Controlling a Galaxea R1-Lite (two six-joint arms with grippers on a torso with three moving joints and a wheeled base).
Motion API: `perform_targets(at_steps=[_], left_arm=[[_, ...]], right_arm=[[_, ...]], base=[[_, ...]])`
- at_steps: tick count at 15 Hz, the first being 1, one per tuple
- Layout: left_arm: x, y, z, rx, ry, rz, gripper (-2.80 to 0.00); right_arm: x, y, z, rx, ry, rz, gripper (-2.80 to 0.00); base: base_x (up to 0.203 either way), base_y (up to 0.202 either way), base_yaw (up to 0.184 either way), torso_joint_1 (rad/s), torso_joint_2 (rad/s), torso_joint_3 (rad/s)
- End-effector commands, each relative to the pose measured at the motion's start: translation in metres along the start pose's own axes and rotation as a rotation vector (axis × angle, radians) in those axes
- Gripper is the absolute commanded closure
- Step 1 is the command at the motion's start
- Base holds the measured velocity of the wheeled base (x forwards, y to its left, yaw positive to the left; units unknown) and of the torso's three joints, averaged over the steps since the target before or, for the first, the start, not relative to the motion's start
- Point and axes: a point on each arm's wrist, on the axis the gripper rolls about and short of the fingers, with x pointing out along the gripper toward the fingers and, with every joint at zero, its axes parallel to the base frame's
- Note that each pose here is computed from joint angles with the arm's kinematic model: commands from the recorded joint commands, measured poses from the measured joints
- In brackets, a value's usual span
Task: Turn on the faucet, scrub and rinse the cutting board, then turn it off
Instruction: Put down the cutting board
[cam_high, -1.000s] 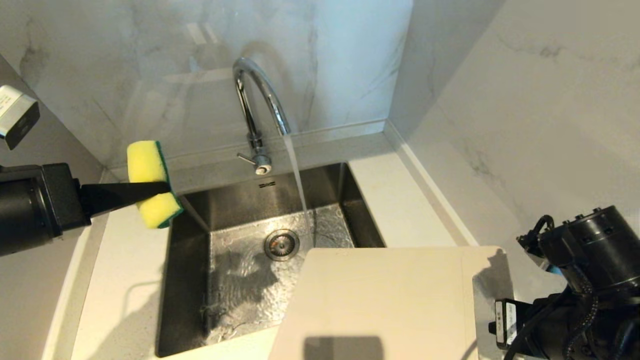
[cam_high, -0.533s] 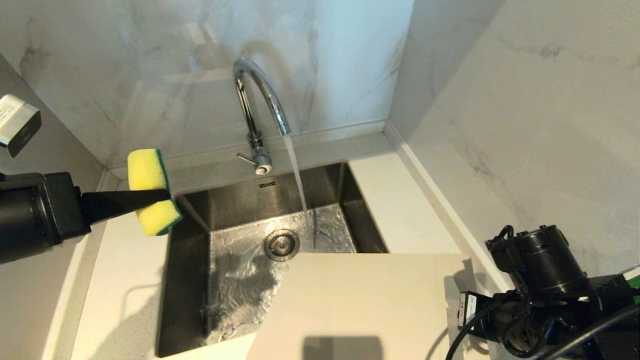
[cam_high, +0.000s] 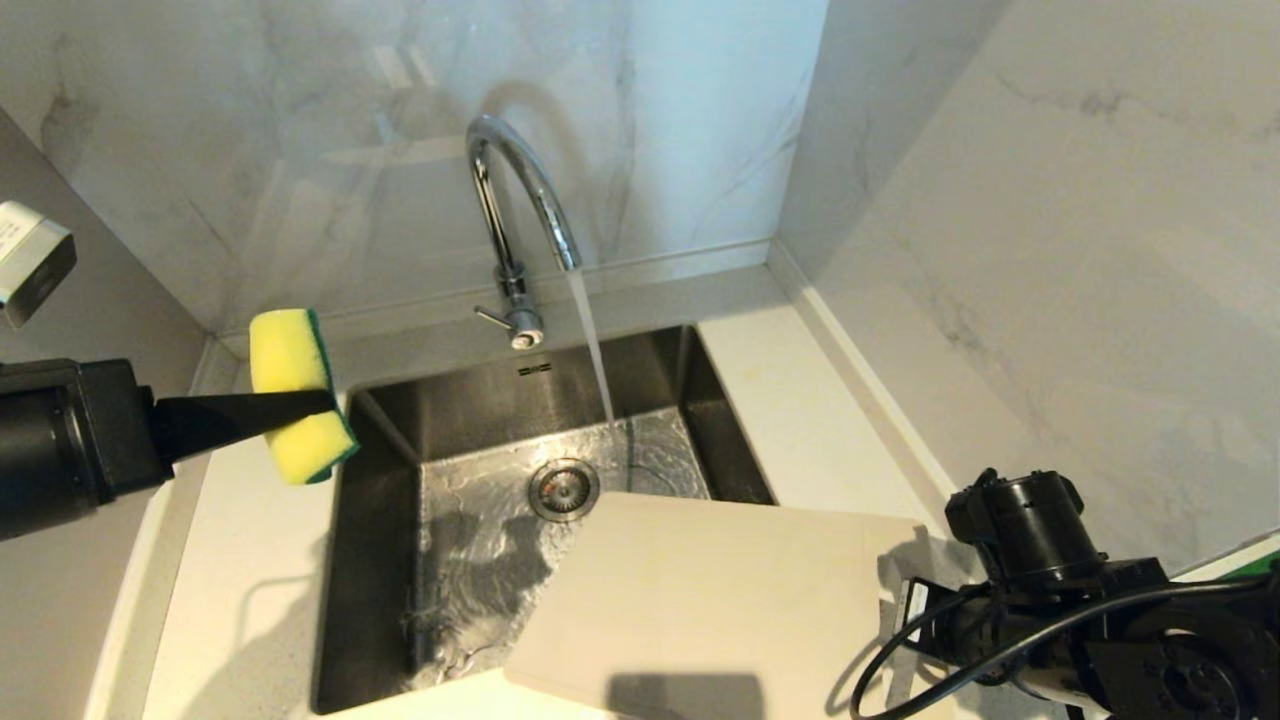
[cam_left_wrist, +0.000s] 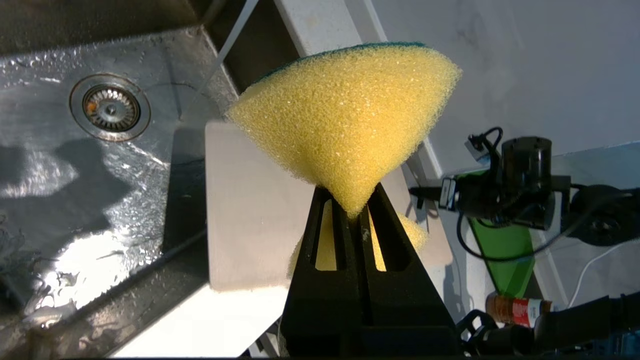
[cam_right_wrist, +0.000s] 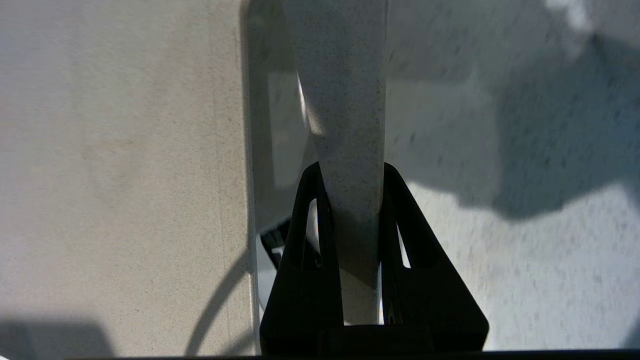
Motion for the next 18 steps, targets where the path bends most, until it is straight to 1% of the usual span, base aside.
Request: perform_targets(at_steps=[1,4,10,11,15,18], left_arm=[[-0.007,0.001,-0.006,-0.003,0.003,-0.002,0.0],[-0.013,0.002,-0.011,-0.004,0.005,-0.001,0.0],[-0.016,0.001,-0.011,-0.004,-0.001,-0.004,0.0],[-0.017,0.001,-0.011,-0.003,-0.001,-0.005,0.0],[-0.018,0.002,-0.012,-0.004,0.001,-0.003,0.0],[-0.017,0.002,-0.012,-0.005,0.003,-0.004,0.0]], right_arm=[[0.016,-0.007,0.003,0.016,-0.011,-0.024,0.0],[0.021,-0.006,0.004,0.006,-0.007,-0.025,0.0],[0.023,-0.005,0.006,-0.004,-0.022,-0.02,0.0],[0.023,-0.005,0.006,-0.003,-0.02,-0.021,-2.8],[0.015,-0.004,0.009,-0.005,-0.049,-0.008,-2.8],[0.002,-0.004,0.013,-0.048,-0.093,0.009,-2.8]], base=[[0.0,0.0,0.0,0.0,0.0,0.0],[0.0,0.0,0.0,0.0,0.0,0.0],[0.0,0.0,0.0,0.0,0.0,0.0],[0.0,0.0,0.0,0.0,0.0,0.0],[0.0,0.0,0.0,0.0,0.0,0.0],[0.0,0.0,0.0,0.0,0.0,0.0]])
